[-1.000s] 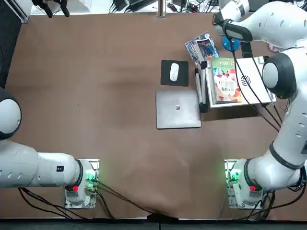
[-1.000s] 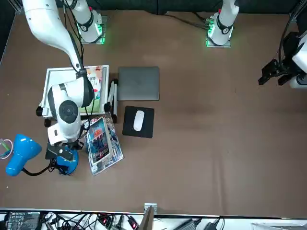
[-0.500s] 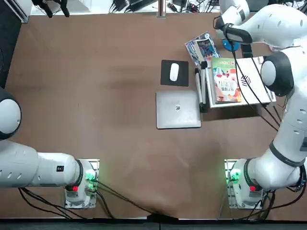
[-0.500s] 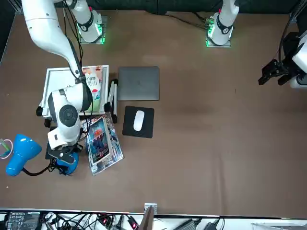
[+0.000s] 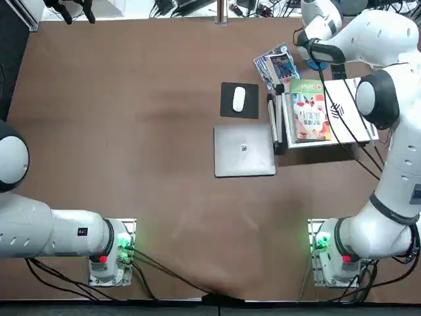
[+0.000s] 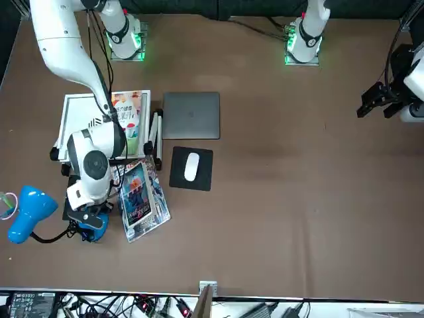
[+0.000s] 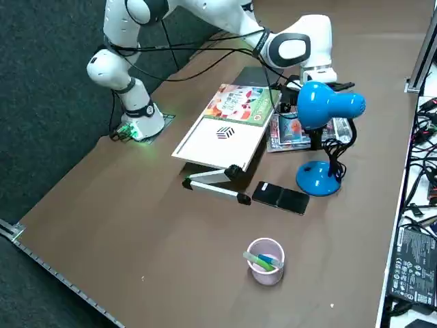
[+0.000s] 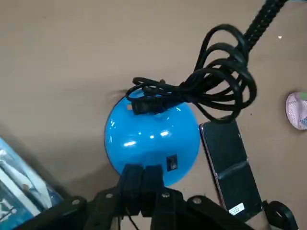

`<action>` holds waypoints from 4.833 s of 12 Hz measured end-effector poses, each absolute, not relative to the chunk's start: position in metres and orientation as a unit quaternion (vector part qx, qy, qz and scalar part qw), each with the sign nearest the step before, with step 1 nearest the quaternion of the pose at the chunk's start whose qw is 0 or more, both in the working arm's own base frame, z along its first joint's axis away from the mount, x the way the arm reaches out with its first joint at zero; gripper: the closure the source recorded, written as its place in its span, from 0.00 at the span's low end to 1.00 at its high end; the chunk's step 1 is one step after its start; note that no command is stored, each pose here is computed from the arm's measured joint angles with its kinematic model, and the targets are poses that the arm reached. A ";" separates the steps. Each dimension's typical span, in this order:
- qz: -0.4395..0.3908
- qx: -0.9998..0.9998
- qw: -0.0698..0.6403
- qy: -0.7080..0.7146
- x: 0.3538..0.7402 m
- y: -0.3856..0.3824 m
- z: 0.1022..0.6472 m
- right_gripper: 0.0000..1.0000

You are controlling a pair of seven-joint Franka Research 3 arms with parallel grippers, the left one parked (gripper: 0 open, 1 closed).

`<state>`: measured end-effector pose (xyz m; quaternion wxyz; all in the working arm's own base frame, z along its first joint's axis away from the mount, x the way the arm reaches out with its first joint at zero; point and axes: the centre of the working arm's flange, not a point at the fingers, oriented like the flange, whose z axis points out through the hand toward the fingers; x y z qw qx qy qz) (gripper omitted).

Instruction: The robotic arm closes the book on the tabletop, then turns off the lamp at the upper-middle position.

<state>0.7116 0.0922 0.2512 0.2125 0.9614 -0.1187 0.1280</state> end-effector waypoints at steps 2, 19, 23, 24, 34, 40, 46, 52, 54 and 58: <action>0.126 0.961 0.216 -0.115 0.712 0.089 0.244 0.98; 0.108 0.962 0.226 -0.107 0.710 0.063 0.210 0.98; 0.107 0.963 0.226 -0.101 0.712 0.057 0.212 0.98; 0.107 0.963 0.226 -0.098 0.712 0.053 0.213 0.98; 0.108 0.969 0.210 -0.077 0.712 0.060 0.222 0.98; 0.114 0.974 0.188 -0.060 0.709 0.047 0.218 0.98; 0.118 0.975 0.183 -0.040 0.707 0.041 0.223 0.98; 0.114 0.977 0.178 -0.035 0.701 0.042 0.214 0.98; 0.115 0.977 0.177 -0.035 0.701 0.042 0.214 0.98; 0.117 0.977 0.175 -0.035 0.701 0.041 0.215 0.98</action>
